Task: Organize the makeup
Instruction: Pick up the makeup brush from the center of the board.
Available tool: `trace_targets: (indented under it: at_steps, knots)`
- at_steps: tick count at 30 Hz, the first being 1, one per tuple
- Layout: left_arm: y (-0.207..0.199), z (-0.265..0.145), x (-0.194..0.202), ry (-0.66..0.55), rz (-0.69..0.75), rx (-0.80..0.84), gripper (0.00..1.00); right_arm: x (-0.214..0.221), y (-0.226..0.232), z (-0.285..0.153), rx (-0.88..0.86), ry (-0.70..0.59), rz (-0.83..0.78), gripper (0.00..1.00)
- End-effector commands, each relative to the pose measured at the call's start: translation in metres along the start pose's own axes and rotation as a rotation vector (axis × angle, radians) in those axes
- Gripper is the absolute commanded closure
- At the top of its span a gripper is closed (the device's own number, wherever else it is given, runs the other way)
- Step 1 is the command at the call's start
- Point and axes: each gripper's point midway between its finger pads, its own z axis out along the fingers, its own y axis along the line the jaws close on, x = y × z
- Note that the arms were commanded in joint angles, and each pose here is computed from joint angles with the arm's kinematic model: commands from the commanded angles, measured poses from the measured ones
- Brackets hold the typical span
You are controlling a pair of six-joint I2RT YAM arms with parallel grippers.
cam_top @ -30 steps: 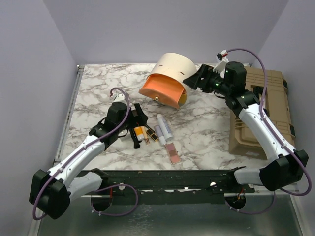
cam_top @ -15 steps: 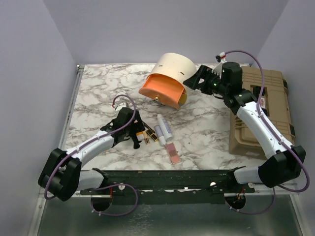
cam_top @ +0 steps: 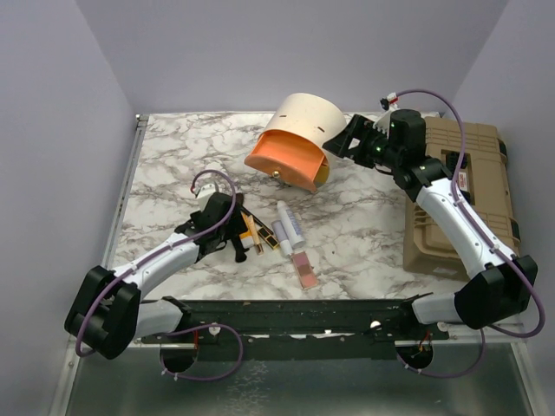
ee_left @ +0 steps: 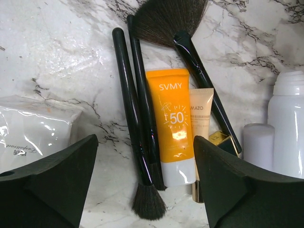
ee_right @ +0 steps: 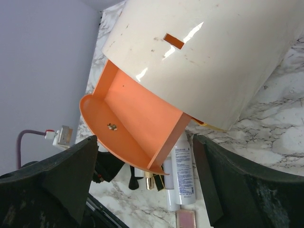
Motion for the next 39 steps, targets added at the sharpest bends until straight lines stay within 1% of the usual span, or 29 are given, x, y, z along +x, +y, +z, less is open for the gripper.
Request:
trace_targets:
  at_steps: [1,4,6,7,9,10,13,14,15,18,19,20,21,22,23,25,30,31,33,34,39]
  knots:
    - [0.004,0.002,0.001,0.003,-0.030,-0.040,0.18,0.003,-0.003,0.004,0.024,0.014,0.023,0.12]
    - [0.007,0.005,0.008,0.023,-0.021,-0.051,0.25,0.004,-0.006,0.005,0.038,0.028,0.025,0.11]
    - [0.010,0.008,0.011,0.033,-0.008,-0.065,0.34,0.004,-0.008,0.005,0.048,0.029,0.023,0.11]
    - [0.011,0.010,0.014,0.045,0.003,-0.067,0.37,0.005,-0.008,0.005,0.051,0.028,0.023,0.11]
    - [0.013,0.014,0.021,0.071,0.018,-0.077,0.49,0.006,-0.010,0.005,0.055,0.032,0.027,0.11]
    - [0.014,0.016,0.024,0.086,0.024,-0.082,0.54,0.007,-0.010,0.006,0.056,0.037,0.030,0.11]
    - [0.015,0.019,0.032,0.116,0.022,-0.085,0.57,0.009,-0.013,0.009,0.069,0.055,0.040,0.10]
    - [0.015,0.020,0.032,0.117,0.020,-0.085,0.58,0.010,-0.014,0.010,0.072,0.061,0.042,0.10]
    - [0.015,0.020,0.032,0.114,0.020,-0.084,0.63,0.011,-0.014,0.010,0.075,0.066,0.041,0.10]
    - [0.017,0.019,0.029,0.097,0.022,-0.091,0.65,0.011,-0.015,0.011,0.079,0.072,0.044,0.10]
    - [0.018,0.019,0.029,0.095,0.024,-0.093,0.67,0.011,-0.015,0.011,0.079,0.071,0.043,0.10]
    - [0.019,0.020,0.030,0.096,0.025,-0.096,0.72,0.011,-0.015,0.011,0.079,0.070,0.046,0.09]
    - [0.019,0.020,0.031,0.099,0.026,-0.096,0.80,0.011,-0.015,0.011,0.077,0.070,0.046,0.10]
    - [0.019,0.020,0.032,0.105,0.026,-0.096,0.83,0.011,-0.014,0.011,0.076,0.071,0.047,0.10]
    - [0.019,0.020,0.033,0.109,0.025,-0.095,0.83,0.011,-0.014,0.011,0.075,0.070,0.046,0.10]
    - [0.019,0.020,0.033,0.110,0.023,-0.090,0.90,0.011,-0.015,0.011,0.079,0.068,0.046,0.10]
    - [0.019,0.017,0.031,0.100,0.031,-0.084,0.91,0.012,-0.015,0.011,0.080,0.071,0.045,0.09]
    - [0.019,0.017,0.032,0.102,0.032,-0.083,0.89,0.012,-0.015,0.011,0.080,0.071,0.045,0.09]
    - [0.020,0.017,0.036,0.116,0.020,-0.081,0.80,0.011,-0.014,0.011,0.078,0.071,0.043,0.09]
    - [0.020,0.018,0.039,0.122,0.014,-0.081,0.79,0.011,-0.015,0.011,0.079,0.070,0.044,0.09]
    - [0.025,0.024,0.050,0.157,0.018,-0.100,0.79,0.014,-0.016,0.011,0.078,0.078,0.049,0.09]
